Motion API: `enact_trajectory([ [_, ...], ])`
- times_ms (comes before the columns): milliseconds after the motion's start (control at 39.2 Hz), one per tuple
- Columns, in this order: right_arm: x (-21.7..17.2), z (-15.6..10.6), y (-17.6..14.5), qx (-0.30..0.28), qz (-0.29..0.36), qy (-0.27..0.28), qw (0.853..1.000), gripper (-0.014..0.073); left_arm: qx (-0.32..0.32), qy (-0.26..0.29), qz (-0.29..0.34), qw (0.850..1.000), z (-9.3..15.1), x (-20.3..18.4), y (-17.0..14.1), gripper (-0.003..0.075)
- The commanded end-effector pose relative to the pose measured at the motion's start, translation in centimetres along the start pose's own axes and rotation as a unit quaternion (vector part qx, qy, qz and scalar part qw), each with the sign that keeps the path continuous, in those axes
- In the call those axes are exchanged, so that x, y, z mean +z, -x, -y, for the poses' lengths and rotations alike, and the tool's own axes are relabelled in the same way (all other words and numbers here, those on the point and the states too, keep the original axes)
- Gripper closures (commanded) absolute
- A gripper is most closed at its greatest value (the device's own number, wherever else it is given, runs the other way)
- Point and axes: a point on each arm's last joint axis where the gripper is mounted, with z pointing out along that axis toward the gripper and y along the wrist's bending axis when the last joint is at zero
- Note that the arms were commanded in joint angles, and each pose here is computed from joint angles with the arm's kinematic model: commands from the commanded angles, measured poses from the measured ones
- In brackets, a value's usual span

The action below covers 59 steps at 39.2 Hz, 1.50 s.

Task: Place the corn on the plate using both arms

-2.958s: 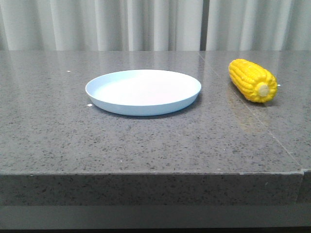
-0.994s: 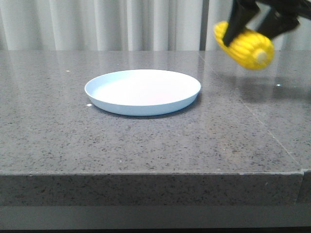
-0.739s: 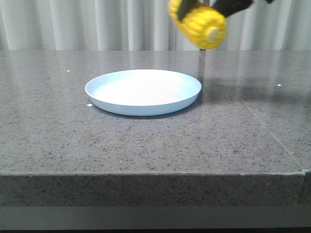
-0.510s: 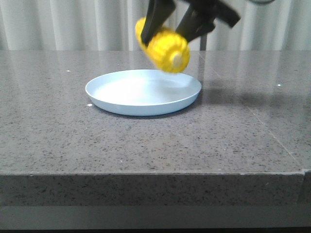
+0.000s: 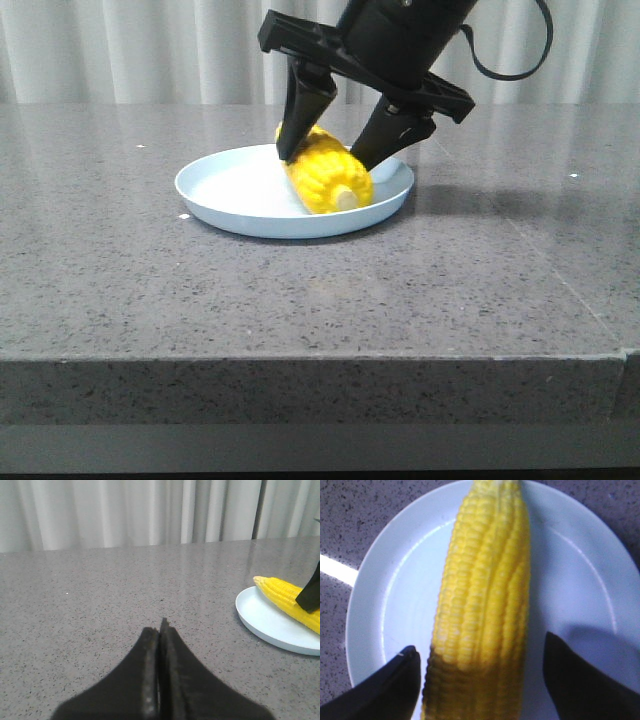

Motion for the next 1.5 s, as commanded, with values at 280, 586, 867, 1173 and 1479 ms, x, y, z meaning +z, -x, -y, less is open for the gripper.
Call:
enact_trajectory([
  [280,-9.4,-3.3,3.0,-0.042,0.104,0.039,0.993,0.0235,0.001,-0.002,0.05,0.999,0.0,-0.2,1.6,0.0741],
  [586,-11.9,-1.1,3.5,-0.029,0.123,0.01,0.992,0.0641,0.001,-0.002,0.05,0.999,0.0,-0.2,1.6,0.0741],
  [867,-17.7,4.0,1.1,-0.022,0.183,-0.097,0.978,0.0664,0.001,-0.002,0.05,0.999,0.0,-0.2,1.6,0.0741],
  [1173,-22.4,5.1,-7.4,-0.089,0.304,-0.176,0.932,0.0664,0.001,-0.002,0.05,0.999,0.0,-0.2,1.6,0.0741],
  [1479,-23.1,5.7,-18.3,-0.103,0.378,-0.168,0.905,0.0664,0.001,-0.002,0.05,0.999,0.0,-0.2,1.6,0.0741],
])
